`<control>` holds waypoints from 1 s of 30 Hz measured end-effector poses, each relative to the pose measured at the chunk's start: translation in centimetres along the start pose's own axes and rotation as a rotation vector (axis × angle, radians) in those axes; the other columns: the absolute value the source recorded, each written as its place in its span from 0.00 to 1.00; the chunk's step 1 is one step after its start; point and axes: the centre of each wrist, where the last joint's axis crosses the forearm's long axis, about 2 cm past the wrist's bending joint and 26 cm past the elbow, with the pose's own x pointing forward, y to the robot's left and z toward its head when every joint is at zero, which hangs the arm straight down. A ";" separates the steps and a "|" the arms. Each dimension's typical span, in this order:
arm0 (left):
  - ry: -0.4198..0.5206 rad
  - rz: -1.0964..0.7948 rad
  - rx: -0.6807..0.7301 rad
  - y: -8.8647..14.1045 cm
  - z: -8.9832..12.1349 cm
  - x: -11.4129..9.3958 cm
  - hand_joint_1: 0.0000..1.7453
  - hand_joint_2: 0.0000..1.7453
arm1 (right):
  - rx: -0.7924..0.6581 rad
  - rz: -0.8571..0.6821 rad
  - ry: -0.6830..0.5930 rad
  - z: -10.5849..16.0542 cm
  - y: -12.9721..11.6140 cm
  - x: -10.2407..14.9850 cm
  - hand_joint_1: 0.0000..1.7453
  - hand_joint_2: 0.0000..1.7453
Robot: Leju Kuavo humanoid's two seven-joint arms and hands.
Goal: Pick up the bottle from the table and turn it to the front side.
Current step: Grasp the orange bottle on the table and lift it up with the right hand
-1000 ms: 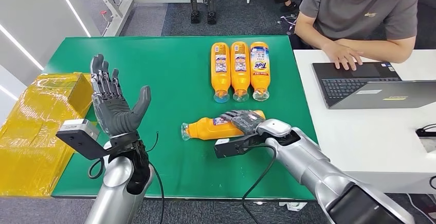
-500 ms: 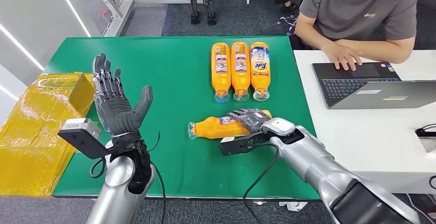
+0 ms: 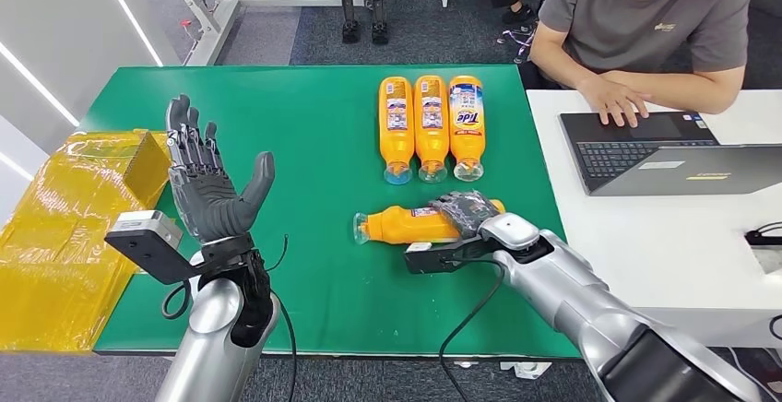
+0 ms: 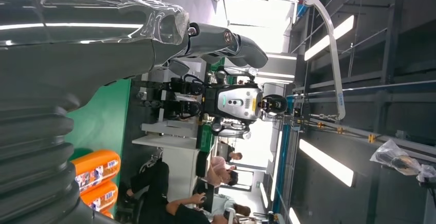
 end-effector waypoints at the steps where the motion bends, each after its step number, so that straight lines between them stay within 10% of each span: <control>1: 0.000 0.000 0.000 0.0 0.0 0.0 0.00 1.00 | -0.006 0.002 0.000 0.0 0.0 0.0 1.00 1.00; 15: -0.007 -0.019 0.005 0.0 0.0 0.0 0.00 1.00 | -0.117 -0.031 -0.027 0.0 1.1 1.1 1.00 1.00; 30: 0.008 -0.053 0.036 0.5 1.1 0.2 0.00 1.00 | -0.838 -0.599 -0.155 1.1 1.3 6.4 1.00 1.00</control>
